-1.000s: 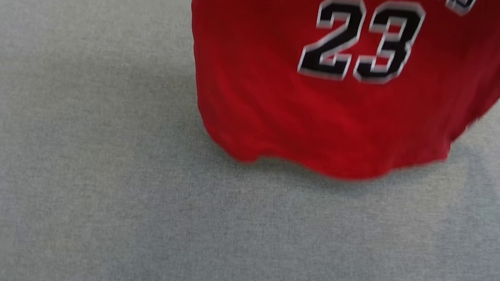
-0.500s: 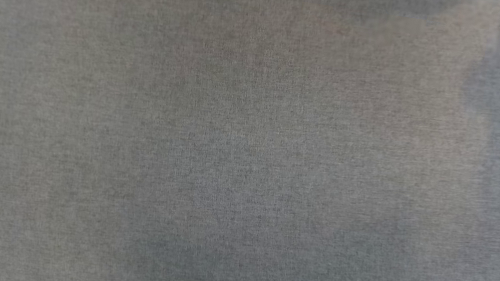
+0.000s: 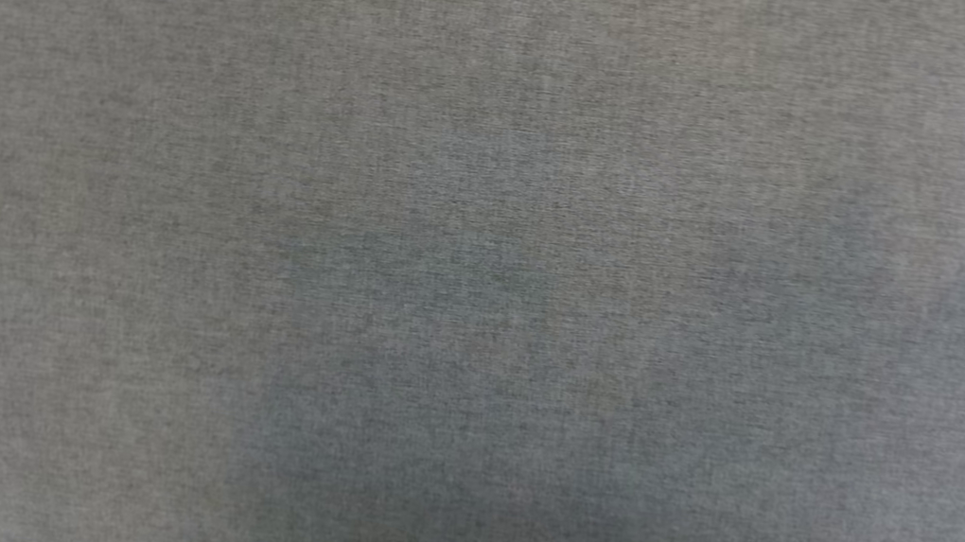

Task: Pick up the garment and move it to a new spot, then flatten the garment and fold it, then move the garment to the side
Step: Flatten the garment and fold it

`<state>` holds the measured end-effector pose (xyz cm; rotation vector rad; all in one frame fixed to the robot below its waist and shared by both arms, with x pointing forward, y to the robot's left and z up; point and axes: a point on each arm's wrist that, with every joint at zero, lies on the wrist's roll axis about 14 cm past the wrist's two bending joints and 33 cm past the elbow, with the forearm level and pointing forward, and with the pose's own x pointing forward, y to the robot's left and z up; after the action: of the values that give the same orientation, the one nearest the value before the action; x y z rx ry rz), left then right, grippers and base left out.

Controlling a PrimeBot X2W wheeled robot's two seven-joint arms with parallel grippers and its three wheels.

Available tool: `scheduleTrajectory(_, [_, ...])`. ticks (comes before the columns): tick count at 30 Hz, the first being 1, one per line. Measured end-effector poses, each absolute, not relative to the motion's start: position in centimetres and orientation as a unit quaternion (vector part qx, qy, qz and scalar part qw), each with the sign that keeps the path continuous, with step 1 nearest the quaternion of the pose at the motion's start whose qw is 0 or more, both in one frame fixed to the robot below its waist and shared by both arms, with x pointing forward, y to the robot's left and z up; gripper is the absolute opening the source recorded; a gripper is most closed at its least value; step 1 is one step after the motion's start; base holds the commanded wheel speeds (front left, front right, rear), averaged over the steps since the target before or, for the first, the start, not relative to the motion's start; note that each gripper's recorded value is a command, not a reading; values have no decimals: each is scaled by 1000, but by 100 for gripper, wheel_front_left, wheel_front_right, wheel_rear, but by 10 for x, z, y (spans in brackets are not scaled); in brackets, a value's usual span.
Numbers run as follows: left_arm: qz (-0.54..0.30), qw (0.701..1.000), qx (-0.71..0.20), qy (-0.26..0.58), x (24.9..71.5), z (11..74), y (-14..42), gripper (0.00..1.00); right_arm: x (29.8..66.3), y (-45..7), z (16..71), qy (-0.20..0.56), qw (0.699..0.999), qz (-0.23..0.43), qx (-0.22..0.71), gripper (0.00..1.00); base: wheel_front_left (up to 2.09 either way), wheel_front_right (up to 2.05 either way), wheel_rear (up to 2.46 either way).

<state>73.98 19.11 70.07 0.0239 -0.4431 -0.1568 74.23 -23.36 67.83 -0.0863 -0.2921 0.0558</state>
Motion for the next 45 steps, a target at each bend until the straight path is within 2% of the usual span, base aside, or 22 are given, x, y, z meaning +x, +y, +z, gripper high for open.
scheduleTrajectory(7, [-82, 981, -5, -178, 738, 644, 194, 0, 748, -215, 617, -95, 994, 50, -21, 0, 0, 0, 0])
scheduleTrajectory(14, [-81, 991, -47, -91, 704, 558, 197, 0, 720, -214, 544, -5, 998, 62, -15, 0, 0, 0, 0])
scheduleTrajectory(20, [-56, 995, -79, -13, 655, 503, 212, 0, 669, -226, 484, 98, 993, 66, -9, 0, 0, 0, 0])
scheduleTrajectory(27, [-47, 993, -82, 78, 590, 461, 222, 0, 604, -238, 451, 193, 979, 64, 10, 0, 0, 0, 0])
scheduleTrajectory(45, [-83, 962, -98, 240, 442, 445, 216, 0, 463, -261, 453, 293, 952, 65, 62, 0, 0, 0, 0])
